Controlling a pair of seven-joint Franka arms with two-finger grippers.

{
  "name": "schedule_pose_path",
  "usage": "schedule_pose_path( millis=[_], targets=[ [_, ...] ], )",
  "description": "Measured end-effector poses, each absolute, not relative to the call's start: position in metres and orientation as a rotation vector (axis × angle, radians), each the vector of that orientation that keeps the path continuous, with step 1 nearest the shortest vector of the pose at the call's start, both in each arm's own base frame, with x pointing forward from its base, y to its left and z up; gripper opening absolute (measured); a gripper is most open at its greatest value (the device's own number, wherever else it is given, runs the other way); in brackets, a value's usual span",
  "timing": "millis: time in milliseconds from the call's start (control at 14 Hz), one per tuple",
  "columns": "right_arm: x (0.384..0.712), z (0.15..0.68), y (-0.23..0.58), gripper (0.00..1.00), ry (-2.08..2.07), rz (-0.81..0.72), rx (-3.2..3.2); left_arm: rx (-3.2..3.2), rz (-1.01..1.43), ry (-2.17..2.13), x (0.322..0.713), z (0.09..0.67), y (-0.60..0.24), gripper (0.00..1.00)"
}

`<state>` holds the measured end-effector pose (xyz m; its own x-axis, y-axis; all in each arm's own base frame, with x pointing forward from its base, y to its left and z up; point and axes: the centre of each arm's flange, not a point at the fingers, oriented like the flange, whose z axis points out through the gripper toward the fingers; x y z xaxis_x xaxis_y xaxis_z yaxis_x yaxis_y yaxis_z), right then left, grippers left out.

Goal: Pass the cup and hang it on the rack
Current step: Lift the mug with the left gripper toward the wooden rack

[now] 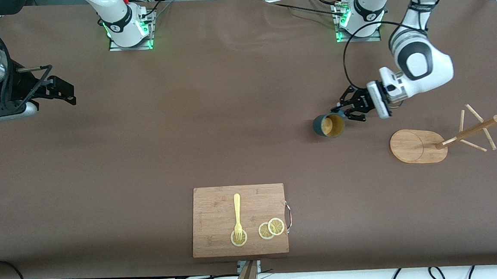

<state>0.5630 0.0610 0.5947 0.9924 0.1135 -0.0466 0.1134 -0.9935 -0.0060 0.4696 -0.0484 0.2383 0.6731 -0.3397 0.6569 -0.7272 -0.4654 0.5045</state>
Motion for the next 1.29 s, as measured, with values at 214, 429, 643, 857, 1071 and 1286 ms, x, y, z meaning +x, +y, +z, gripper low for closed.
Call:
schedule_pose_path(
  millis=[214,429,643,857,1071,1286],
  targets=[
    [0.563,0.595,0.061,1.00,-0.178,0.074,-3.132,2.101,0.467,-0.459,0.468,0.249,0.005,0.19],
    [0.563,0.594,0.061,1.00,-0.178,0.076,-3.132,2.045,0.315,-0.118,0.470,0.270,0.061,0.19],
    [0.563,0.594,0.061,1.00,-0.178,0.077,-3.132,1.936,0.179,0.131,0.486,0.311,0.096,0.19],
    [0.563,0.594,0.061,1.00,-0.179,0.077,-3.132,1.840,0.040,0.303,0.500,0.351,0.117,0.19],
    [0.563,0.593,0.061,1.00,-0.179,0.077,-3.132,1.740,-0.021,0.403,0.495,0.358,0.160,0.19],
    [0.563,0.593,0.061,1.00,-0.179,0.078,-3.132,1.628,-0.064,0.438,0.485,0.334,0.202,0.19]
  ],
)
